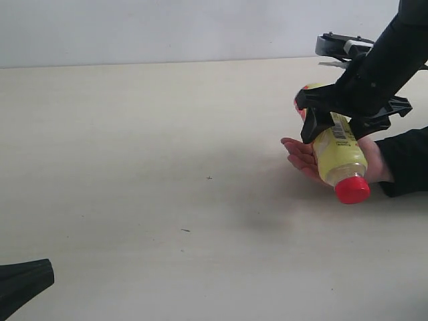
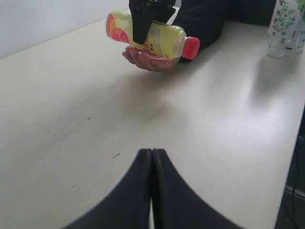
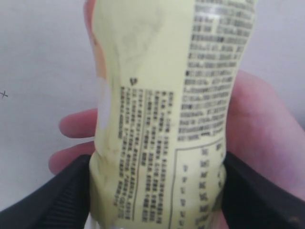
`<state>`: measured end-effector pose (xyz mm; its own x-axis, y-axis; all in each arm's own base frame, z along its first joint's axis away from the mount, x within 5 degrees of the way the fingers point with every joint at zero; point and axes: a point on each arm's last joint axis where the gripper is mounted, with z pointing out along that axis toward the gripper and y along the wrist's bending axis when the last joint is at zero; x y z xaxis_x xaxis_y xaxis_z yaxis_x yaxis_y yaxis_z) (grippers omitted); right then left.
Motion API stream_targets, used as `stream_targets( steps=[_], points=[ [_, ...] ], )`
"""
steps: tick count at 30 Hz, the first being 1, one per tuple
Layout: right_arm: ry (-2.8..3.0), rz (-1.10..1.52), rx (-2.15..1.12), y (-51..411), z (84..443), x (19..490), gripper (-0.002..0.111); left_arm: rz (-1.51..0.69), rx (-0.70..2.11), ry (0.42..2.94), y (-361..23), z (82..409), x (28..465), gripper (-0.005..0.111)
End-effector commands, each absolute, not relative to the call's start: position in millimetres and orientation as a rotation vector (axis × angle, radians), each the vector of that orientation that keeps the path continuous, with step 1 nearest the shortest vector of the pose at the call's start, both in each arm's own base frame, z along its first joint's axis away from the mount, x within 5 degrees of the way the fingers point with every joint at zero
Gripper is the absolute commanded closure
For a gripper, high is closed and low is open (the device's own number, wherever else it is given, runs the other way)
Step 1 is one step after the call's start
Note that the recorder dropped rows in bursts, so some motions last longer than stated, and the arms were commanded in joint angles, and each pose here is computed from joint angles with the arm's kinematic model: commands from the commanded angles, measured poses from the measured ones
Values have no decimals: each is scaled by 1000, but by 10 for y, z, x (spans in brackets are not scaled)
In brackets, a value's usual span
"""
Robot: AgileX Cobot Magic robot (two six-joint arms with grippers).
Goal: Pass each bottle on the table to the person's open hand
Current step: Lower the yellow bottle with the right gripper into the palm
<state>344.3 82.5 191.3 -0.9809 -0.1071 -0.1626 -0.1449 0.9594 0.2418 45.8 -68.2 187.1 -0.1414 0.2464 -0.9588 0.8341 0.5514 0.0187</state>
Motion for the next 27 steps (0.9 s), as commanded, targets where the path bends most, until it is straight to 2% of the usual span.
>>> stream_targets(
  steps=[1,8,18,27],
  points=[
    [2962,387,-200,825,1919,3439,105,-668,913,1668,-682,1872,454,107],
    [2962,387,-200,825,1919,3439,87,-668,913,1668,-682,1872,454,107],
    [2963,387,-208,825,1918,3437,49,-668,913,1668,-682,1872,454,107],
    [2962,386,-226,825,1918,3436,38,-668,913,1668,-682,1872,454,107]
  ],
)
